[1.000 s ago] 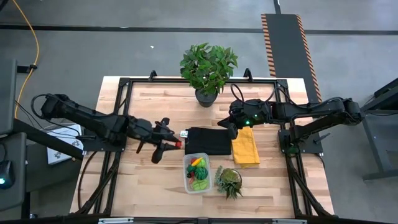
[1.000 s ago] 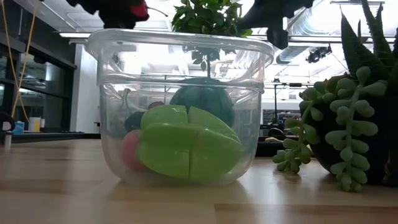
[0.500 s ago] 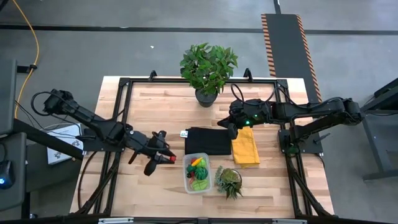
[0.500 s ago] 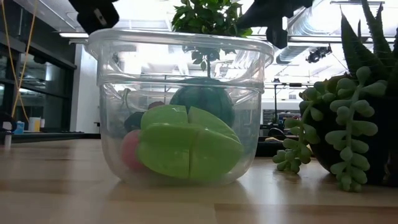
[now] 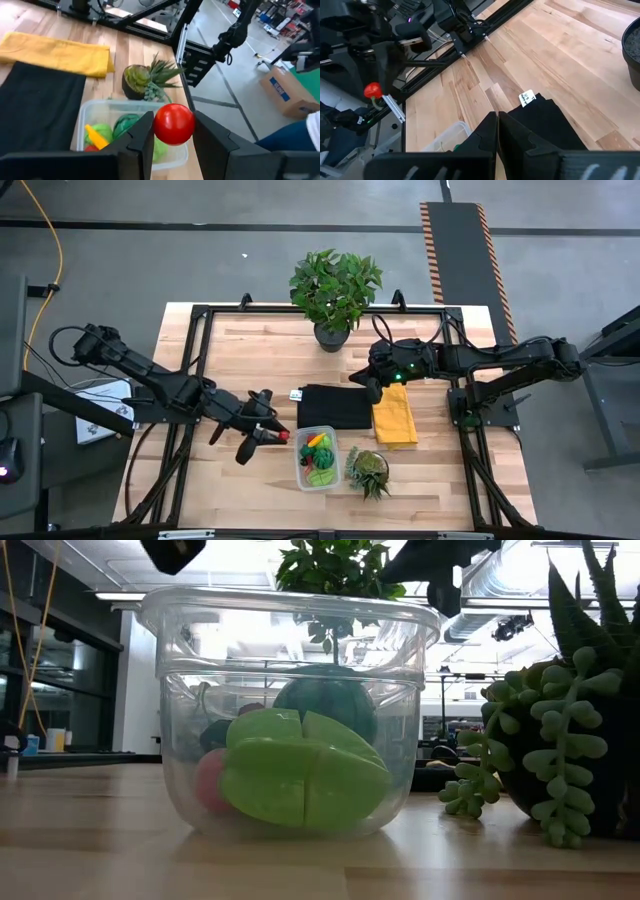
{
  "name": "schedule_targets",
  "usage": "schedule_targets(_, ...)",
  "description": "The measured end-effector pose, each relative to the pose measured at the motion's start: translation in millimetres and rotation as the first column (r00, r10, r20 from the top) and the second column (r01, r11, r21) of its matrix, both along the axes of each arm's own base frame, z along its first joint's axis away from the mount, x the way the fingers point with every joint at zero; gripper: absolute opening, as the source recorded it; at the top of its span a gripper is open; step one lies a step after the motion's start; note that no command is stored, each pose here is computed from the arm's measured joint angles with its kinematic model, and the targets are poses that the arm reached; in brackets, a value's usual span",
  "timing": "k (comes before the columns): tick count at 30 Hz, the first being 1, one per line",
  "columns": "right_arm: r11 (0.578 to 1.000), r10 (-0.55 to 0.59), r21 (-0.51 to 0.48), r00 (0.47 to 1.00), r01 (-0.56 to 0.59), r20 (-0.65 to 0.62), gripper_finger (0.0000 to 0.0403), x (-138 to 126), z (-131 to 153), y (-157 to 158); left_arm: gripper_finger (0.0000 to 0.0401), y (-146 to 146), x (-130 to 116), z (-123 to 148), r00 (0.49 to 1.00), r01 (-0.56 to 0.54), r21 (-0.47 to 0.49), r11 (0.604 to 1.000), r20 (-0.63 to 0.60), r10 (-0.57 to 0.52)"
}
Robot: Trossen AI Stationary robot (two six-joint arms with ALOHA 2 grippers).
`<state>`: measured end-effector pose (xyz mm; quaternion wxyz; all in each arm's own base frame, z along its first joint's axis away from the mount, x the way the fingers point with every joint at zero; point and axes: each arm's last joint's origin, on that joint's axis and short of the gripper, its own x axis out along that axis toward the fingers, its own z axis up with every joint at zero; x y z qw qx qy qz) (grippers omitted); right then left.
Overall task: Pick and placing Produce into tupperware
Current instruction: Put the cherry into the bin
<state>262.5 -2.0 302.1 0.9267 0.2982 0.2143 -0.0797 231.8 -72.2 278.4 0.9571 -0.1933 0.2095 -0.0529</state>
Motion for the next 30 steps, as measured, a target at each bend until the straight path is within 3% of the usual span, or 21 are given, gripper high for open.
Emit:
schedule_targets(3,1.000,0.014,-0.001,1.000,-0.014,0.000,0.0006,0.0,0.0,0.3,0.0104,-2.5,8.1,3.0,0.999,0.011,0.040,0.999,-0.033,-0.009)
schedule_targets(7,0.983,0.182,0.025,0.983,-0.183,0.033,0.0007,0.8,2.5,5.0,0.0104,-6.1,18.8,5.4,0.995,0.037,0.096,0.995,-0.098,-0.028)
schedule_targets(10,0.968,0.233,0.090,0.972,-0.235,0.035,0.0006,0.2,2.2,7.6,0.0104,-7.6,23.1,7.1,0.993,0.053,0.119,0.991,-0.115,-0.039)
schedule_targets(17,0.939,0.291,0.180,0.956,-0.292,0.033,0.0007,-0.9,1.9,19.0,0.0104,-7.3,22.6,5.1,0.988,0.051,0.119,0.992,-0.151,-0.033)
schedule_targets(30,0.905,0.389,0.173,0.921,-0.388,0.025,0.0006,-4.5,1.3,47.1,0.0104,-4.1,19.6,0.0,0.970,-0.099,0.044,0.994,-0.221,0.106)
